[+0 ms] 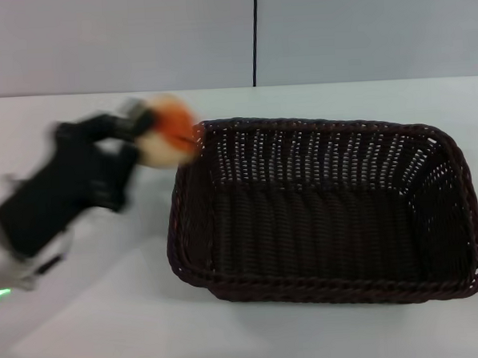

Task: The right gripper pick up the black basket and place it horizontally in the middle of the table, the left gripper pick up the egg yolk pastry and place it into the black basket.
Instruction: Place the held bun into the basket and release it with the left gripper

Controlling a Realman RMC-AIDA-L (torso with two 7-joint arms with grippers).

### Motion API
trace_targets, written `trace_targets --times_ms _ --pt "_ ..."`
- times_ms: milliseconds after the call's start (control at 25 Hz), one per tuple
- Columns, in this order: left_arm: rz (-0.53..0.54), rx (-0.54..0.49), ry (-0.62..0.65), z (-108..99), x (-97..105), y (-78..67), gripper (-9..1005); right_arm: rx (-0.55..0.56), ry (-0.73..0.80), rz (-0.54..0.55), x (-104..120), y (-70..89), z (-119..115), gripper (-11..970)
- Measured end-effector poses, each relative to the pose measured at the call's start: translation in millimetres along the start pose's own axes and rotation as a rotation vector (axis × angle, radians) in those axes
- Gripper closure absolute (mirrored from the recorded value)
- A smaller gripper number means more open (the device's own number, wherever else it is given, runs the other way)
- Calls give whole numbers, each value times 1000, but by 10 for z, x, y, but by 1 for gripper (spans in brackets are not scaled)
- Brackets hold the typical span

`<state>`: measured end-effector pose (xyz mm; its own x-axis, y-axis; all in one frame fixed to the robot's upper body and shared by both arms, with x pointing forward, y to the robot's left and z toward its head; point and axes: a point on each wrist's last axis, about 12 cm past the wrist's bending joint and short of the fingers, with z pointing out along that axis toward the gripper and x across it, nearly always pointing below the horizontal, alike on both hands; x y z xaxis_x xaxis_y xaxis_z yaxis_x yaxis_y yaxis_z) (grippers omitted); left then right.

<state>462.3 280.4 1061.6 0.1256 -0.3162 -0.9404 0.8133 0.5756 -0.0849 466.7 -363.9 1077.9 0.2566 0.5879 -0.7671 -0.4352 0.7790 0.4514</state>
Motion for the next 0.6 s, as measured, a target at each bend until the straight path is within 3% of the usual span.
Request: trace_targets --times_ms 40,120,200,480,560,600 --pt "-41 88 19 185 70 -65 943 0 0 0 0 0 0 121" --pt "-76 168 63 384 175 -148 946 6 -1 -7 22 0 10 121" --pt "-96 161 89 480 263 -192 933 10 0 -18 47 6 11 121" --pt "-67 68 121 360 308 -139 828 15 0 -11 72 20 -17 121" --pt "-43 -2 131 232 295 -75 759 18 0 -22 70 19 -29 121" --pt "-14 -100 130 69 274 -9 706 23 0 -44 70 16 -42 121"
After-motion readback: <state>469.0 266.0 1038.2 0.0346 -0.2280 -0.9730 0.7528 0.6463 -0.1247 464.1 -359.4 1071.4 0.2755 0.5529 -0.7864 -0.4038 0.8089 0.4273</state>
